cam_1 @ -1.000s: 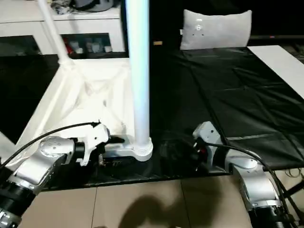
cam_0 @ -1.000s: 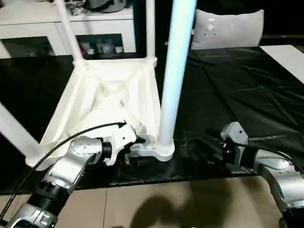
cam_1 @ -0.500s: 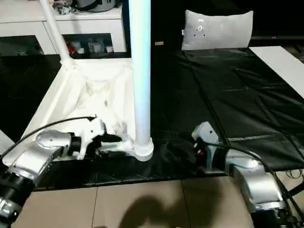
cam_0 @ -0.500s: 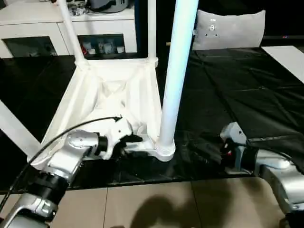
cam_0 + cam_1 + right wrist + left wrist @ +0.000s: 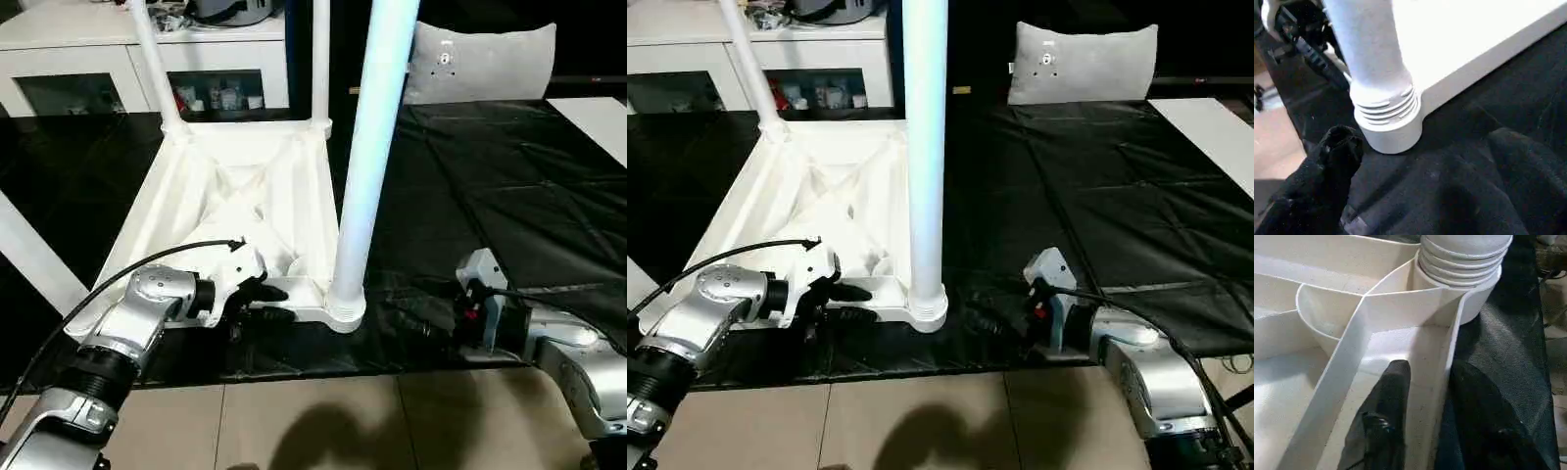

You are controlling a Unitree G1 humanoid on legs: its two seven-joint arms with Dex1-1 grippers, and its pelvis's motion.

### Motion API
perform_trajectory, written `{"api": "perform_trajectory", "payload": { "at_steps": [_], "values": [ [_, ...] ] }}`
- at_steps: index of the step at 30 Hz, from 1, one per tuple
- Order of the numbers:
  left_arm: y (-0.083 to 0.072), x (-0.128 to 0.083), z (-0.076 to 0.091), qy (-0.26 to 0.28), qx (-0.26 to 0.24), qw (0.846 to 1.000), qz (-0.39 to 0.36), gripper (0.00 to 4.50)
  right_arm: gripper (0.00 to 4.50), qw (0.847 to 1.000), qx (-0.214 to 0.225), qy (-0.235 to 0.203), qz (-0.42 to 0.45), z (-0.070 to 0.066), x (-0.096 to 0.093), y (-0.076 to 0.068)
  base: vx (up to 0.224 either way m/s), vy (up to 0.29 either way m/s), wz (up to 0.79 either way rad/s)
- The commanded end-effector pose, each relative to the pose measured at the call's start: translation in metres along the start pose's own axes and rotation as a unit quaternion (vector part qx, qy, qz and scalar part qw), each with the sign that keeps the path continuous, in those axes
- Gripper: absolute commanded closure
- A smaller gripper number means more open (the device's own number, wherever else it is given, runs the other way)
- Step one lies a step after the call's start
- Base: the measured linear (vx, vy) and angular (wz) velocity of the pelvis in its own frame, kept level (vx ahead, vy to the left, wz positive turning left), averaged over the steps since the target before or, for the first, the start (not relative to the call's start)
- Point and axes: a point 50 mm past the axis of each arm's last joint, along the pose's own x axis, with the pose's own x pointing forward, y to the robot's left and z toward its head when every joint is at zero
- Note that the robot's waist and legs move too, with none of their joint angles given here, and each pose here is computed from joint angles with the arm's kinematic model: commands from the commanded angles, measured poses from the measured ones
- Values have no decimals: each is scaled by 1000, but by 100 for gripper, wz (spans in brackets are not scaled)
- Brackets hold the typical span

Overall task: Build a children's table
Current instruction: Rotate leg to tighten

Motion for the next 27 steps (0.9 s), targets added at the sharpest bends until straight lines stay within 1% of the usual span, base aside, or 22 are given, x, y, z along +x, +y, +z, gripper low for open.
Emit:
{"api": "perform_trajectory", "payload": {
  "at_steps": [1,3,6,9,10,11,15,17,19,20,21,24,25,27],
  "values": [
    [8,-5,5,7,15,1000,17,338,0,1000,-17,4,8,2,-1,2,0,0,0],
    [8,-6,5,10,13,1000,9,344,0,1000,-9,1,14,2,-1,2,0,0,0],
    [7,-6,3,20,15,1000,0,381,0,1000,-8,1,17,2,-1,3,0,0,0],
    [6,-8,-2,44,32,998,-10,401,0,1000,-7,0,20,2,-1,4,0,0,0],
    [5,-8,-2,48,35,998,-11,401,0,1000,-7,-1,21,2,-1,4,0,0,0],
    [6,-8,-3,51,38,998,-14,422,0,1000,-8,-2,20,1,-1,4,0,0,0],
    [4,-5,3,38,44,998,-28,441,0,1000,-3,-14,24,4,-1,3,0,0,0],
    [-1,0,5,39,59,996,-46,447,0,999,11,-25,35,8,-1,3,0,0,0],
    [-3,2,5,40,67,995,-55,447,0,999,14,-28,39,10,0,2,0,0,0],
    [-8,6,6,42,75,994,-71,447,0,998,13,-25,50,11,2,2,0,0,0],
    [-14,12,8,42,83,991,-94,447,0,998,3,-20,67,13,4,3,0,0,0],
    [-25,22,12,39,100,986,-126,447,0,996,-28,-8,87,18,10,1,0,0,0],
    [-25,22,12,39,100,986,-126,447,0,996,-28,-8,87,18,10,1,0,0,0],
    [-29,27,14,36,109,984,-138,450,28,993,-33,-8,114,21,15,1,0,0,0]
  ]
}}
